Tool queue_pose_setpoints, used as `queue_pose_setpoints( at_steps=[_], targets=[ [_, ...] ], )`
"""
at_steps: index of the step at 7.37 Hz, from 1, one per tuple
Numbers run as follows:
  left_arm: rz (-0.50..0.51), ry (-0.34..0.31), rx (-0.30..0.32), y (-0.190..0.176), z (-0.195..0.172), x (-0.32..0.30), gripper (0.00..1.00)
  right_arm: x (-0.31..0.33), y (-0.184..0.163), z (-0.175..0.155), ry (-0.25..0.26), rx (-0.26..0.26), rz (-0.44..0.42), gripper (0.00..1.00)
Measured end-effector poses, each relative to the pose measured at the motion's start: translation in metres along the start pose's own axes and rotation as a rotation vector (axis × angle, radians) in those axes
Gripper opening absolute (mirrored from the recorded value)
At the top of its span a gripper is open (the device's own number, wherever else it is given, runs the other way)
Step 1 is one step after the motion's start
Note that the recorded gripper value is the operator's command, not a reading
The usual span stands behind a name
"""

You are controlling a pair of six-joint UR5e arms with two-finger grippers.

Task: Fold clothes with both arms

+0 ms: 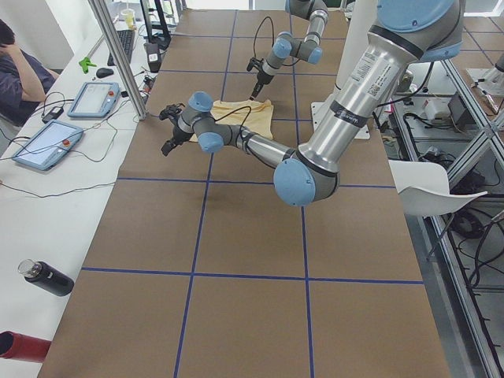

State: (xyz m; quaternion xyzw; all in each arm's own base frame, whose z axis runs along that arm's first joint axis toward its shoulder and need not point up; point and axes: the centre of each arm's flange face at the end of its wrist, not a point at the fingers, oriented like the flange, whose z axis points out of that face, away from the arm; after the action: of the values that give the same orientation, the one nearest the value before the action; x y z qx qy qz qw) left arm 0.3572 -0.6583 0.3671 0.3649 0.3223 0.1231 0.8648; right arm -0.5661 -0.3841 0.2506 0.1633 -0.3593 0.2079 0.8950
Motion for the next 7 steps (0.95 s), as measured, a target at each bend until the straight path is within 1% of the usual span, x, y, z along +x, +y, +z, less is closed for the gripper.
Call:
queue_pose_setpoints(
  at_steps=[1,2,4,5,6,7],
  targets=[
    [0.001,0.002,0.0,0.001,-0.001,0.001,1.0,-0.03,-0.007,0.006,0.035,-0.005,0.002,1.0],
    [0.001,0.002,-0.001,0.003,-0.001,0.001,1.0,-0.051,-0.007,0.017,0.071,-0.015,-0.015,1.0],
    [0.001,0.001,-0.002,0.004,0.0,0.0,1.0,-0.058,-0.002,0.037,0.159,-0.06,-0.106,1.0],
    [0.0,0.001,-0.002,0.004,0.0,0.0,1.0,-0.056,-0.001,0.042,0.19,-0.075,-0.154,1.0],
    [0.0,0.001,-0.003,0.004,0.0,0.0,1.0,-0.057,0.0,0.045,0.205,-0.085,-0.194,1.0],
    [0.0,0.001,-0.003,0.005,0.0,0.0,1.0,-0.062,-0.001,0.044,0.208,-0.088,-0.209,1.0]
  ],
)
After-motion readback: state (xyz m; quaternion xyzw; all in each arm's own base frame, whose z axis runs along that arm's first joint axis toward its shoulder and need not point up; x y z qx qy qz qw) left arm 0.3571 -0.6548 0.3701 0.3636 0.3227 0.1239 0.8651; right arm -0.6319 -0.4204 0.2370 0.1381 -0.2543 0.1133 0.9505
